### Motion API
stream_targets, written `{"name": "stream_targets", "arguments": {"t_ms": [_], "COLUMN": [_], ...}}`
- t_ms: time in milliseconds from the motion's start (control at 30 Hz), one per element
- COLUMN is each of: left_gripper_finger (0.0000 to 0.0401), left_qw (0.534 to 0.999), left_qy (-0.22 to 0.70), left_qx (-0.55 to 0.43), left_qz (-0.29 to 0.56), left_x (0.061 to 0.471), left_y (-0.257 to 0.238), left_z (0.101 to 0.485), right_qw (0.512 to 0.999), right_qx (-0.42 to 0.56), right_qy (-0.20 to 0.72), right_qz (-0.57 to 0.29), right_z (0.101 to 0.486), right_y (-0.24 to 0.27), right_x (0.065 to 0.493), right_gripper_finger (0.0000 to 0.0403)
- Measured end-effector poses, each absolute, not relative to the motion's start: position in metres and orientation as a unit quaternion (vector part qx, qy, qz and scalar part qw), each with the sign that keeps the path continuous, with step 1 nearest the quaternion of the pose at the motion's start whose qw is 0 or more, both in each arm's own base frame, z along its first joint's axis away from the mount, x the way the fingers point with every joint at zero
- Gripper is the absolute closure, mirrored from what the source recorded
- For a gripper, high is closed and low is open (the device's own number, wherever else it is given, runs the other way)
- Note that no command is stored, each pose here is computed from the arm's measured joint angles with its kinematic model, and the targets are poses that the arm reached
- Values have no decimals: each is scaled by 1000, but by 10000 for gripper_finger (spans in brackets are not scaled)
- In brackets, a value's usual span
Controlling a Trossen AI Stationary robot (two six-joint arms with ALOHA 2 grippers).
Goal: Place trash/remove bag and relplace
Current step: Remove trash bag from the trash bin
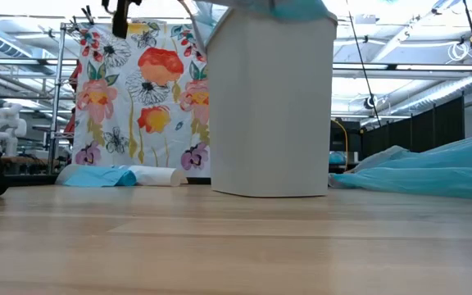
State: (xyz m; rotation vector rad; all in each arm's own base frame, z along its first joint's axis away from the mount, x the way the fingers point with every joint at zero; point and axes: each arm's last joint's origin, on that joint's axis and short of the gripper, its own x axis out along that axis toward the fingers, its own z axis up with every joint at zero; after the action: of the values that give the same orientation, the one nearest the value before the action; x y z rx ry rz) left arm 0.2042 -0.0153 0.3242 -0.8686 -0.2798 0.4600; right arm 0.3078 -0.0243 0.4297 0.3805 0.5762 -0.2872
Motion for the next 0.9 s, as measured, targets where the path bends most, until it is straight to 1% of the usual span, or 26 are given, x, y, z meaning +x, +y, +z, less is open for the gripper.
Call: {"name": "stream_targets", "arguments": {"t_ms": [167,333,467,600,800,900], "left_gripper_finger": [401,401,401,401,401,401], "left_qw": [886,894,898,906,916,920], "left_qy": [-122,-111,-125,-115,-80,-72], "left_qx": [-387,-372,-367,-354,-350,-351], "left_qz": [226,223,208,201,177,161], "left_x": [202,202,204,210,236,247], "left_y": [-15,-15,-13,-11,-10,-9], "left_z": [353,381,402,414,415,418], "right_qw": [930,944,958,969,976,977], "right_qx": [185,188,186,180,176,178], "right_qy": [284,240,201,158,114,104], "right_qz": [-139,-127,-84,-60,-52,-51], "right_z": [425,431,439,447,456,458], "right_y": [-25,-25,-24,-23,-23,-23], "right_x": [316,323,329,332,335,335], "right_gripper_finger": [403,403,403,403,403,393]}}
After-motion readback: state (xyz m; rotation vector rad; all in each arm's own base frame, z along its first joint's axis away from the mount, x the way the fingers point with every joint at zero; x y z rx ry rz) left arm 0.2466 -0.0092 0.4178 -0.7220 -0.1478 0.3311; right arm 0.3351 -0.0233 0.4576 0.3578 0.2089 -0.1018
